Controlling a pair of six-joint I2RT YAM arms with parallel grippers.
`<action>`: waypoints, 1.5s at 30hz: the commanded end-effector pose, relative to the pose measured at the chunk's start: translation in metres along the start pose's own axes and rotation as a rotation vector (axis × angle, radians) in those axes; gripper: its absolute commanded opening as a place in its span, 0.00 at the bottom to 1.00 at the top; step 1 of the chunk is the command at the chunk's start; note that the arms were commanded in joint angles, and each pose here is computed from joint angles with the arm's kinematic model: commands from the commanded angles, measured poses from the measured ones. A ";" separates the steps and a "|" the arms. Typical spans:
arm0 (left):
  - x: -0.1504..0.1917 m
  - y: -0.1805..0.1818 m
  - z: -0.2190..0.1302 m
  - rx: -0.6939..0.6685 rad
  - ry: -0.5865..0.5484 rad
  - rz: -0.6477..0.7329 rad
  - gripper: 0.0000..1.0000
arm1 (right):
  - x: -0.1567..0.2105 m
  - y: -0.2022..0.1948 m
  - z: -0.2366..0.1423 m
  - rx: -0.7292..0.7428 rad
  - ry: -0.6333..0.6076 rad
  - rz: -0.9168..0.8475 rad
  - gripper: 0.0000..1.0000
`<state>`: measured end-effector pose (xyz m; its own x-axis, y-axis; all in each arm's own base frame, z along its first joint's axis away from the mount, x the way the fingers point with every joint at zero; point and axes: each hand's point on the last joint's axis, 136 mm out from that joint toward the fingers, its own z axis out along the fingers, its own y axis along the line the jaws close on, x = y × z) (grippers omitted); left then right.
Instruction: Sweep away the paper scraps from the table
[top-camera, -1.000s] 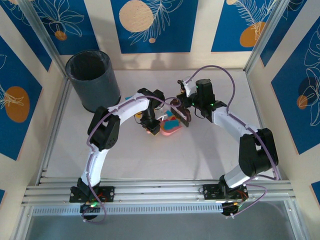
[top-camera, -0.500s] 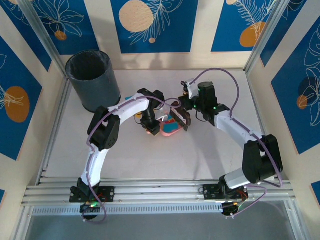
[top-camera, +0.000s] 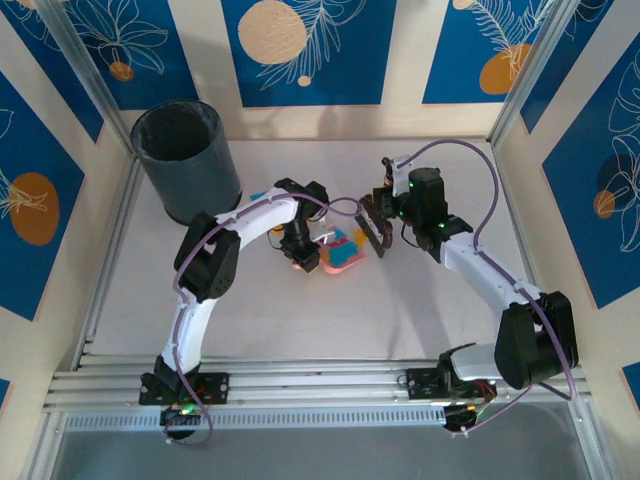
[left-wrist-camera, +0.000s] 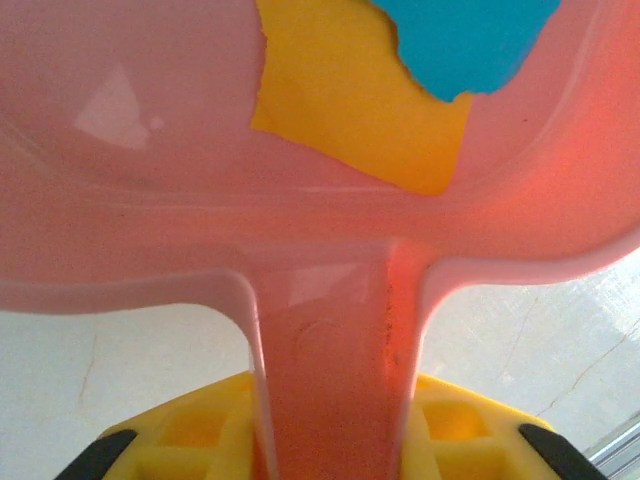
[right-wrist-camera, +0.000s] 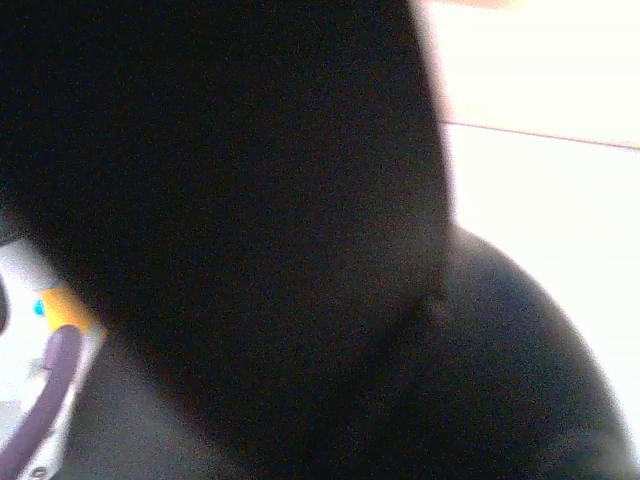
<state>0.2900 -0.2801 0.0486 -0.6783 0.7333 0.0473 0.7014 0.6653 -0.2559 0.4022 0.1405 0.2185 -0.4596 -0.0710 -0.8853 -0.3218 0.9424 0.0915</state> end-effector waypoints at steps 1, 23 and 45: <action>0.008 -0.004 -0.007 0.020 0.004 0.022 0.00 | -0.007 -0.017 -0.006 0.102 -0.035 0.012 0.00; 0.004 -0.006 -0.002 0.039 0.012 0.020 0.00 | 0.028 -0.018 0.020 0.137 0.097 -0.038 0.00; -0.012 -0.006 0.001 0.065 0.017 0.025 0.00 | 0.032 0.033 0.021 -0.127 0.139 -0.041 0.00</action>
<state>0.2975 -0.2945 0.0541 -0.6674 0.7445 0.0171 0.7088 0.6422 -0.2919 0.4064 0.1651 0.1900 -0.5068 -0.1429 -0.8502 -0.3858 0.9195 0.0754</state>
